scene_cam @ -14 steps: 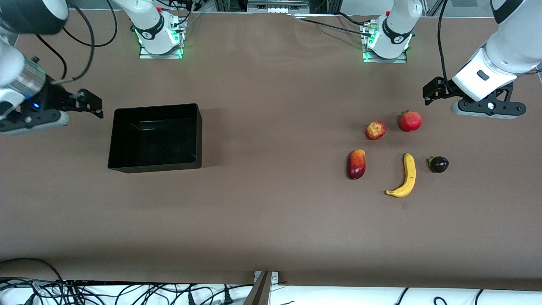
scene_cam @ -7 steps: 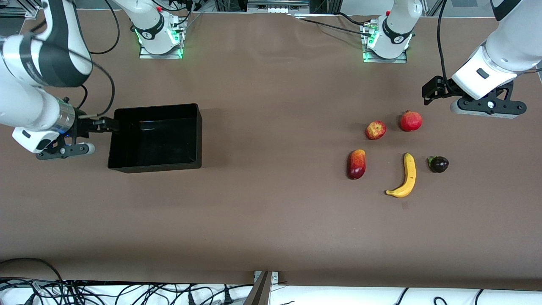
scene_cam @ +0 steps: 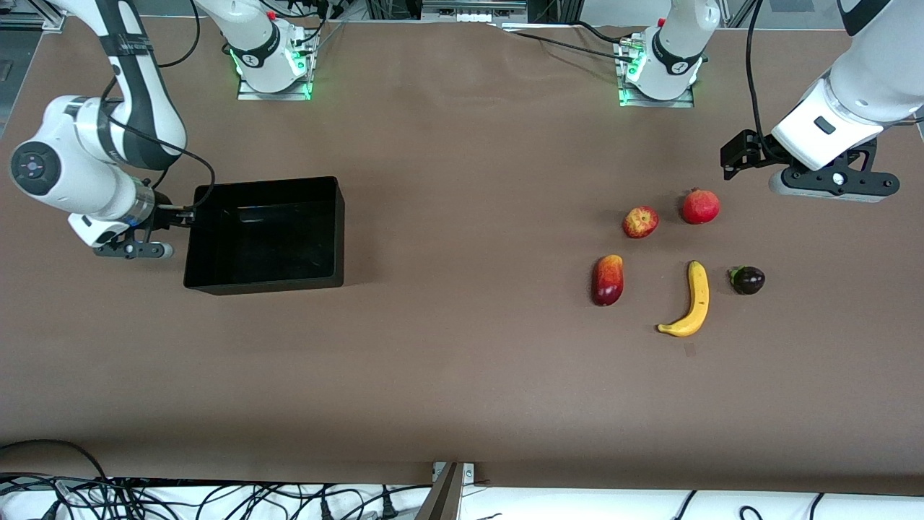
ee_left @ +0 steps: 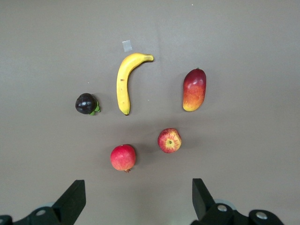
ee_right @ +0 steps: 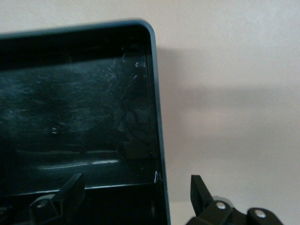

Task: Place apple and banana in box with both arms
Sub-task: 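Grasp the black box's rim with the right gripper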

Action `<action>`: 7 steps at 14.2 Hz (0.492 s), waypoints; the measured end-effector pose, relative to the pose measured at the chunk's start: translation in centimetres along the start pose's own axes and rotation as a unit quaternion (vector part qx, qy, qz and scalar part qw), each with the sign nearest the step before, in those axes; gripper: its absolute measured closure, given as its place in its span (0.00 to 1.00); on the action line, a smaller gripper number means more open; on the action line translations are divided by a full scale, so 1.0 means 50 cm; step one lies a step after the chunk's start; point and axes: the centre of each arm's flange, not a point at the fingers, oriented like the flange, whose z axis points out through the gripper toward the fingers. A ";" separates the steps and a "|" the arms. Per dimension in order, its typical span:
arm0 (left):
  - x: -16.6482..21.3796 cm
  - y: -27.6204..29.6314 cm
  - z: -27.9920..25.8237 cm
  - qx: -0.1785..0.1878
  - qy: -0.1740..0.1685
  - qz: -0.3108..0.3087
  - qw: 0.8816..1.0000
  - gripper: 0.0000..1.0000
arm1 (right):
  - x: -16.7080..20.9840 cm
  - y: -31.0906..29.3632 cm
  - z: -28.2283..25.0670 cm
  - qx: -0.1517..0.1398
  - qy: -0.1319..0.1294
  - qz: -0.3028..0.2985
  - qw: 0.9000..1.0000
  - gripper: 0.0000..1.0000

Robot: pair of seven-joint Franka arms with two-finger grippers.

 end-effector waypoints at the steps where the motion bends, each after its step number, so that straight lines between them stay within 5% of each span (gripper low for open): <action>1: 0.000 0.000 0.000 0.000 0.000 0.000 1.000 0.00 | -0.009 0.004 0.022 0.000 0.000 0.003 1.000 0.00; 5: 0.000 0.000 0.000 0.000 0.000 0.000 1.000 0.00 | -0.013 0.028 0.094 -0.005 -0.002 0.015 1.000 0.08; 7: 0.000 0.000 0.000 0.000 0.000 0.000 1.000 0.00 | -0.011 0.036 0.121 -0.008 -0.008 0.019 1.000 0.32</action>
